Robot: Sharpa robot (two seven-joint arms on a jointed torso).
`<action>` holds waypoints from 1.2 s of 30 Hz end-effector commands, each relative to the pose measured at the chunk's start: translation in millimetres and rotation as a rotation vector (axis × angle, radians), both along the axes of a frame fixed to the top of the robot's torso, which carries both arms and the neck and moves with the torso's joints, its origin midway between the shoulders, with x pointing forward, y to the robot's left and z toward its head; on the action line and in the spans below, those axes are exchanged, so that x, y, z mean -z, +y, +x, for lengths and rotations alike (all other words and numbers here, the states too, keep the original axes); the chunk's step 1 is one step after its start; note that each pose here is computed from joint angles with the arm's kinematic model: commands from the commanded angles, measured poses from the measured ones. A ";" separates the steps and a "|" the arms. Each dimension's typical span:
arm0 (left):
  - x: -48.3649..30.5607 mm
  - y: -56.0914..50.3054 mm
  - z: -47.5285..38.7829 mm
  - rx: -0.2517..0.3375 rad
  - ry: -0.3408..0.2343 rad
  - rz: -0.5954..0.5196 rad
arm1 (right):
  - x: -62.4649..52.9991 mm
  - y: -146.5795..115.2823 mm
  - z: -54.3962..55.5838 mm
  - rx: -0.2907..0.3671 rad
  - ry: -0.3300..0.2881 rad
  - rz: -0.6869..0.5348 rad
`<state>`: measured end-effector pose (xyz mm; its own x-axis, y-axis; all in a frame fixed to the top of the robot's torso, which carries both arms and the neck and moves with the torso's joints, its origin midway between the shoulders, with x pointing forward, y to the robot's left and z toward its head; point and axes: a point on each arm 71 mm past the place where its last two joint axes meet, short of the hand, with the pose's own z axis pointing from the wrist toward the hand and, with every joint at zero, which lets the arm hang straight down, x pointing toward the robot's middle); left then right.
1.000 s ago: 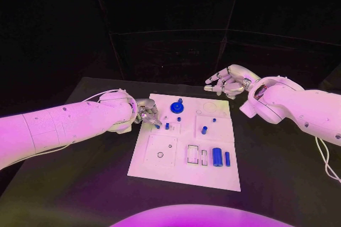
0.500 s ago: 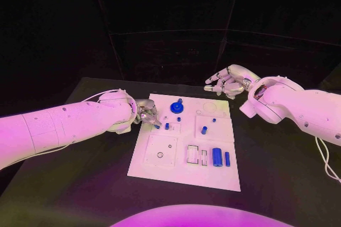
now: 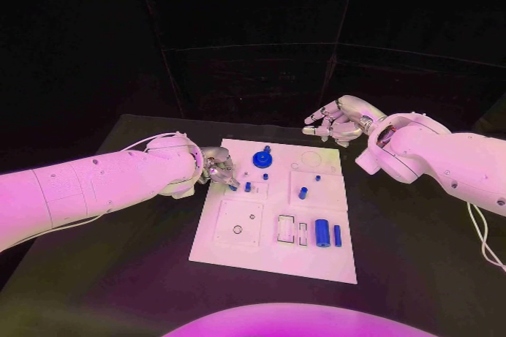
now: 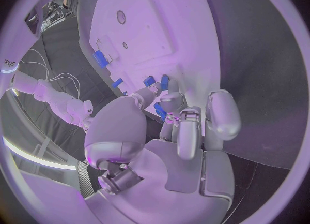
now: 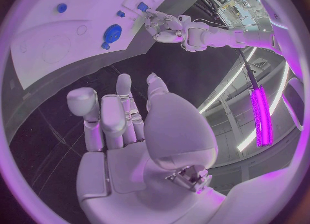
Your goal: Assemble the parts on the task board
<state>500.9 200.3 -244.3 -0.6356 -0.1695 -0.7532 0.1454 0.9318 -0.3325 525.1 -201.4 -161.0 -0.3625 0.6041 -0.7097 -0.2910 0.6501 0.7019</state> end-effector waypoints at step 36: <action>3.1 0.7 11.2 -0.040 0.001 -0.014 | 0.0 -4.2 -0.1 0.001 0.014 -0.010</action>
